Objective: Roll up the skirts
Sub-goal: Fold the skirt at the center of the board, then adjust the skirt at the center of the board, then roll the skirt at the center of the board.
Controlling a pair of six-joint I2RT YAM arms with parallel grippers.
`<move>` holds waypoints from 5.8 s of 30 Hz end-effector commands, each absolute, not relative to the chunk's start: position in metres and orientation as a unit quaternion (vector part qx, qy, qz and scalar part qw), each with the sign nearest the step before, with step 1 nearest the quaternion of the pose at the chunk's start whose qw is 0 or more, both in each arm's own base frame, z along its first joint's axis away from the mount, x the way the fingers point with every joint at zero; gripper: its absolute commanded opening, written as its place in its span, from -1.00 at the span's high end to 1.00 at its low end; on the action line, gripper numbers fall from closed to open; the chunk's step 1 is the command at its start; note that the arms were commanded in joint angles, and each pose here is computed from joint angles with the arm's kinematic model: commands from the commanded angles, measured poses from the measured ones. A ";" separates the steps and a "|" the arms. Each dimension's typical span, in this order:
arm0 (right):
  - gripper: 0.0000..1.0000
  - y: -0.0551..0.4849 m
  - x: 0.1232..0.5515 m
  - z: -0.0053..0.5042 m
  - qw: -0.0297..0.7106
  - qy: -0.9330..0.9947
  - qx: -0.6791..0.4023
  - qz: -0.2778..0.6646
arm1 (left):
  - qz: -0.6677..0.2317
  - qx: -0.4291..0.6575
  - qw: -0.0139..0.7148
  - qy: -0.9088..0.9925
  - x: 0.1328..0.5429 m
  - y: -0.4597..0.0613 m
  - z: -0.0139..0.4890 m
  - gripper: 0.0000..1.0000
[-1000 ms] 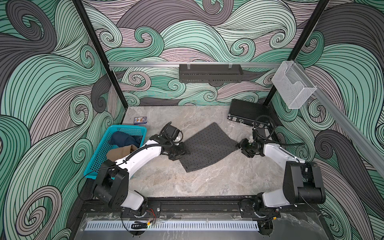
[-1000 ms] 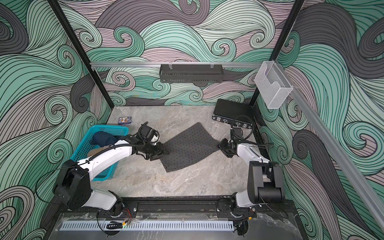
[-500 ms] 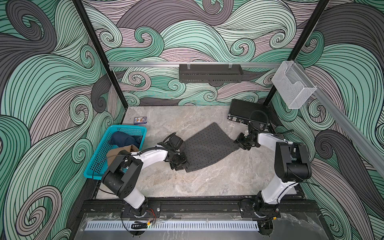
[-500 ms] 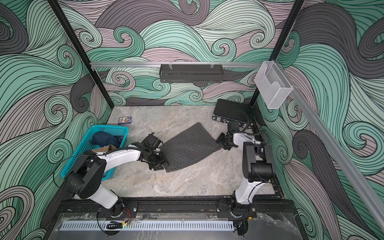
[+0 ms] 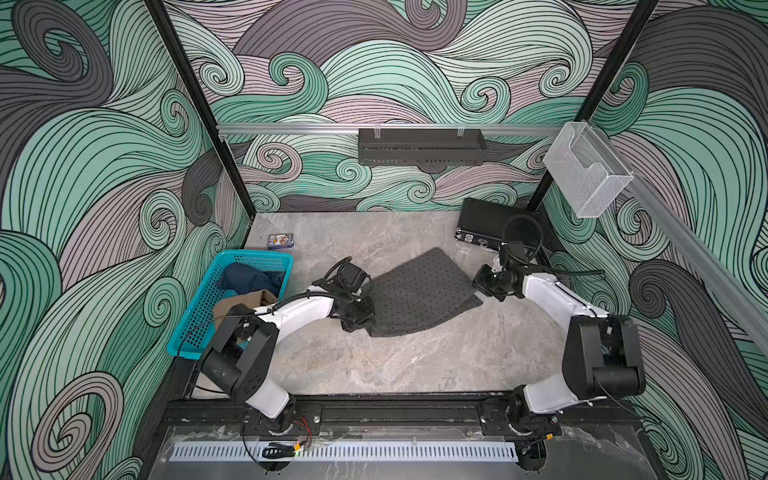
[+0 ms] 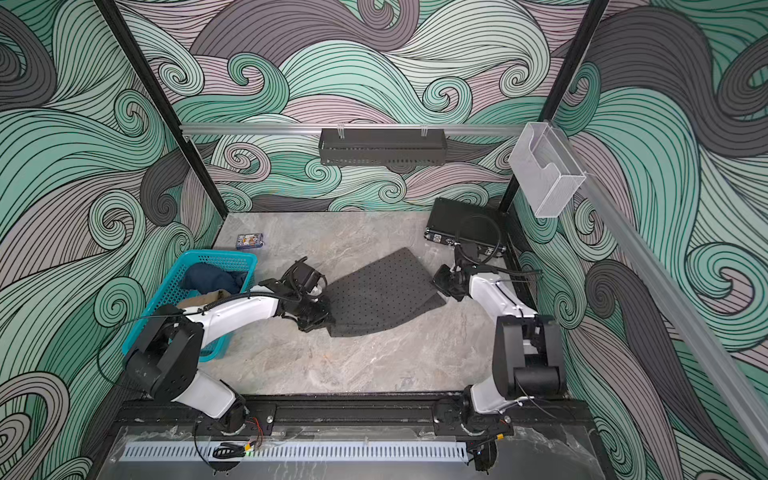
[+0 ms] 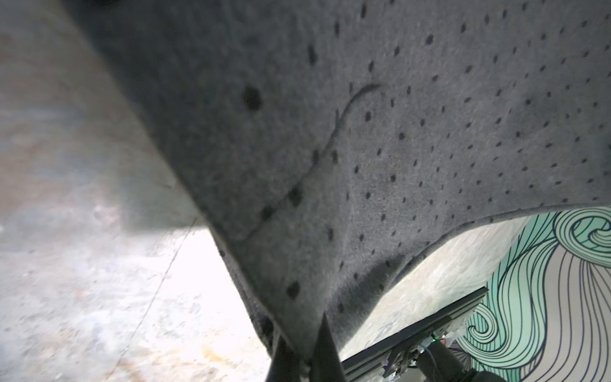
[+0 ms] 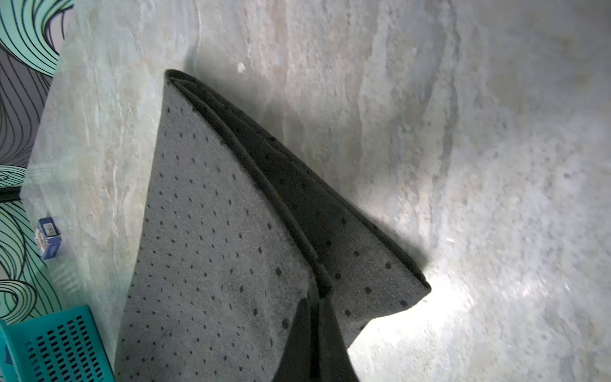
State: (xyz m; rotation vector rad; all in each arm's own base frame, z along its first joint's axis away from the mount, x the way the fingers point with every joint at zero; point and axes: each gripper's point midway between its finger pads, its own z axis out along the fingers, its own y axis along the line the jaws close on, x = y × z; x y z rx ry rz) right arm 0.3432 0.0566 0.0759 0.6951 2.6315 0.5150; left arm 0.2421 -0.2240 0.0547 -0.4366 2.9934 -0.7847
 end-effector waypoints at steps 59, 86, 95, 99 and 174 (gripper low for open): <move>0.06 0.211 0.383 0.024 0.144 0.973 -0.144 0.112 | -0.187 -0.237 0.025 0.953 0.198 -0.161 0.023 0.25; -0.54 0.329 0.144 0.045 0.242 0.774 -0.581 -0.067 | -0.165 -0.273 0.181 0.930 0.222 -0.095 0.097 -0.94; 0.48 0.310 0.150 0.006 0.189 0.817 -0.540 -0.070 | -0.181 -0.299 0.191 0.917 0.226 -0.086 0.108 -0.90; 0.56 0.314 0.147 0.007 0.174 0.834 -0.523 -0.030 | -0.190 -0.287 0.193 0.919 0.227 -0.090 0.111 -0.93; 1.00 0.381 0.197 0.038 -0.162 0.860 -0.052 0.481 | -0.209 -0.284 0.033 0.935 0.280 -0.182 0.062 0.12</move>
